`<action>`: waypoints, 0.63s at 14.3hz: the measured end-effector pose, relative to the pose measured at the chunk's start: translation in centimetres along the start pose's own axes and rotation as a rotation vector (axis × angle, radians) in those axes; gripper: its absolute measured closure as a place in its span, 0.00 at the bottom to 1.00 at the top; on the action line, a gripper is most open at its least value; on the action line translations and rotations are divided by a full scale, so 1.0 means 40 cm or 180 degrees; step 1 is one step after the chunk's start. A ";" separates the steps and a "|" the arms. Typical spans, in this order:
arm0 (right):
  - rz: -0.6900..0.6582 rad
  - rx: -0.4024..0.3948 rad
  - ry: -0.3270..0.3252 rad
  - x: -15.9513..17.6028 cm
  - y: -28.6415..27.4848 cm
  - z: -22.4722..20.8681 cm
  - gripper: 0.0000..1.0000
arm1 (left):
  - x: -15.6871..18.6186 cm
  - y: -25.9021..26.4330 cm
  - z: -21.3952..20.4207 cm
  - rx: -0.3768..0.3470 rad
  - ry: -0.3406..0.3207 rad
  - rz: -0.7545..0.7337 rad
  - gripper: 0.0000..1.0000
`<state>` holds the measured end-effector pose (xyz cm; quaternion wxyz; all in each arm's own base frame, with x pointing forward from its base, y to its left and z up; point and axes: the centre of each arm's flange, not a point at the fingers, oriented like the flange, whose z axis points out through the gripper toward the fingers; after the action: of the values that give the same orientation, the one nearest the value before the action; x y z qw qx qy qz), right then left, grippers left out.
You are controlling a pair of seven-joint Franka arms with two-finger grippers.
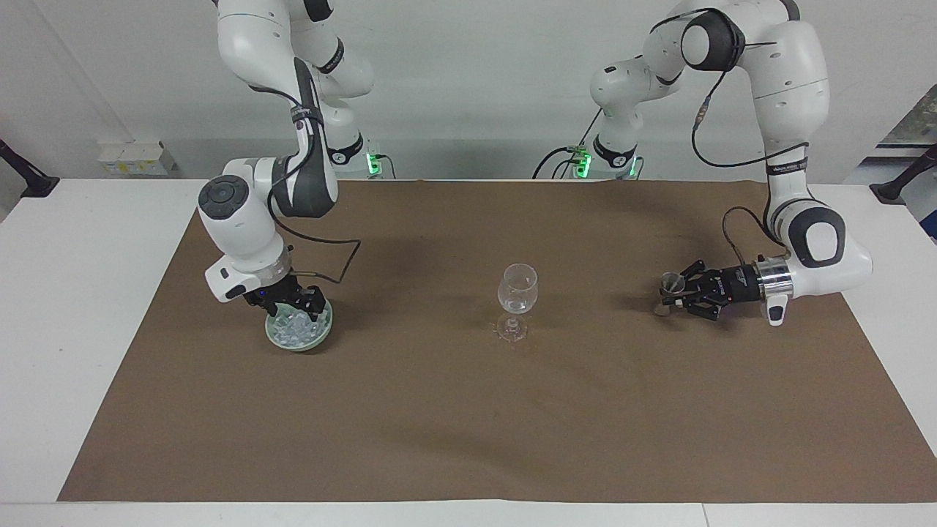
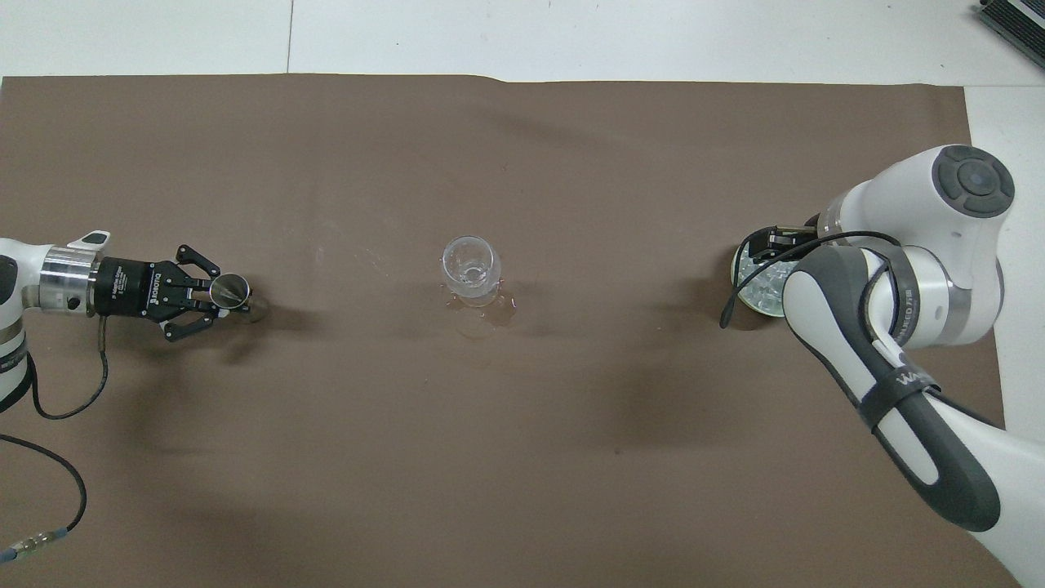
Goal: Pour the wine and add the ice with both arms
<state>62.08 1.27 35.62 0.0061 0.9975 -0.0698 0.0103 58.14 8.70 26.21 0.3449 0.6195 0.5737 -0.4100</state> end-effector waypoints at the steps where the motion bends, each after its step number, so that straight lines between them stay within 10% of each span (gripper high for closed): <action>1: -0.0008 0.0000 0.0002 0.002 -0.001 0.010 0.11 | 0.000 0.000 0.001 0.0000 0.0001 0.0003 0.79; 9: -0.0132 -0.0009 -0.0049 0.003 -0.001 0.040 0.31 | 0.035 0.005 0.010 -0.0128 -0.0153 -0.0020 0.79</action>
<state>62.24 1.28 34.01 0.0072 0.9988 -0.0491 0.0024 58.31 8.92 24.75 0.3697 0.6006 0.5754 -0.4142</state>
